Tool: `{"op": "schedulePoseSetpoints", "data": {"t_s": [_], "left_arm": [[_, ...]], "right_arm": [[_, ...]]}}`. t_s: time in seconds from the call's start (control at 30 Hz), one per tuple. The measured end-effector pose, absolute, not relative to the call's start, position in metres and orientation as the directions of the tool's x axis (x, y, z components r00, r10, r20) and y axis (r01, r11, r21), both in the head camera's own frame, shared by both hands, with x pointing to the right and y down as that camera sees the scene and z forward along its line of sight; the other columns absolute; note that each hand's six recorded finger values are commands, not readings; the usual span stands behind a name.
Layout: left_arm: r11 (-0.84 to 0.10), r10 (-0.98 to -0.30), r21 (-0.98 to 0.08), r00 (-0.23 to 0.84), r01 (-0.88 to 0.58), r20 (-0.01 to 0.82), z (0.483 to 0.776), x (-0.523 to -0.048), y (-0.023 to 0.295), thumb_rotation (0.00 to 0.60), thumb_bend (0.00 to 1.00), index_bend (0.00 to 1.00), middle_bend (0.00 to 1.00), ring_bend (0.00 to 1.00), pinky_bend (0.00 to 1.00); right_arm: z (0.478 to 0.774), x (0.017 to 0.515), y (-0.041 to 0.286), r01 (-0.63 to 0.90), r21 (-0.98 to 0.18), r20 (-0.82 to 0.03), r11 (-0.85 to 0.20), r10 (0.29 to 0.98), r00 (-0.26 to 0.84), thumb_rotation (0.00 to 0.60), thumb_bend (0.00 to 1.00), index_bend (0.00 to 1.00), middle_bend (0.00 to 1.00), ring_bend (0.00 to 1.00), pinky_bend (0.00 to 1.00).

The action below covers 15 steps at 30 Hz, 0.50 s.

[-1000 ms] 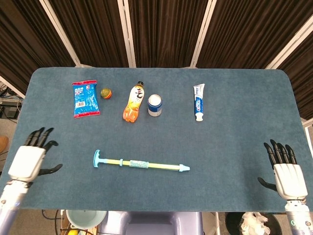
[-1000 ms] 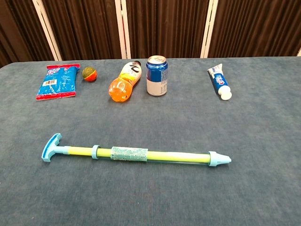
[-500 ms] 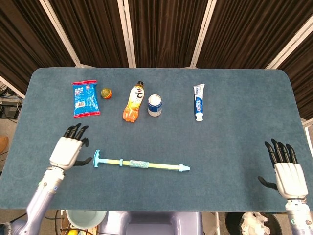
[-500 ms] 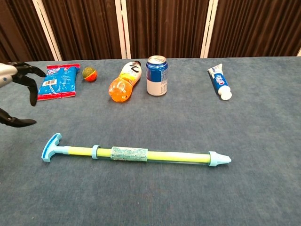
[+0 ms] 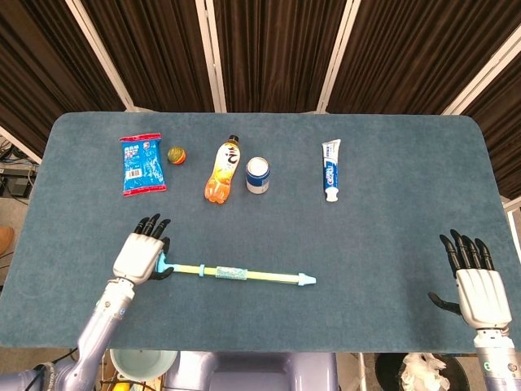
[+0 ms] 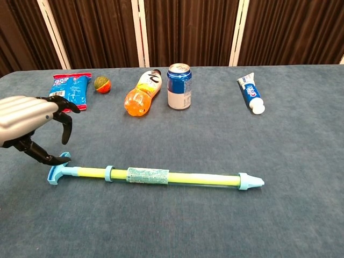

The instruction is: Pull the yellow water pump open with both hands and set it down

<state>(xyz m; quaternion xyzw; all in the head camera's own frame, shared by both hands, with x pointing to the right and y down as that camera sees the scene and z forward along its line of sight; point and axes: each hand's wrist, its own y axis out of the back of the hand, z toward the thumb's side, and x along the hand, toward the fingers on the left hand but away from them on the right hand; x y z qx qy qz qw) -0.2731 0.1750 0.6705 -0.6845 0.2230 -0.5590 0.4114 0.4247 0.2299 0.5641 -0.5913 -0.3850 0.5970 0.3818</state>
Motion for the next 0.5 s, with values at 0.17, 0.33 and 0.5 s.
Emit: {"op": "schedulePoseSetpoints", "data": {"t_s": [0.17,0.33,0.5], "left_arm": [[-0.573,-0.753,-0.801,0.276,0.173,0.598,0.682,-0.264,0.176,0.600,0.21,0.52,0.11,0.00,0.11],[-0.583,-0.740,-0.791,0.281,0.187,0.611,0.690,-0.255,0.180,0.600,0.21,0.52,0.11,0.00,0.11],[-0.588,-0.730,-0.783,0.283,0.202,0.622,0.695,-0.252,0.184,0.600,0.21,0.52,0.11,0.00,0.11]], "right_arm": [[0.564,0.425,0.230,0.002,-0.911,-0.412,-0.412,0.911,-0.010,0.600,0.09,0.02,0.00,0.00,0.00],[0.564,0.425,0.229,0.005,-0.912,-0.410,-0.410,0.912,-0.012,0.600,0.09,0.02,0.00,0.00,0.00],[0.565,0.425,0.228,0.008,-0.911,-0.412,-0.412,0.911,-0.014,0.600,0.09,0.02,0.00,0.00,0.00]]}}
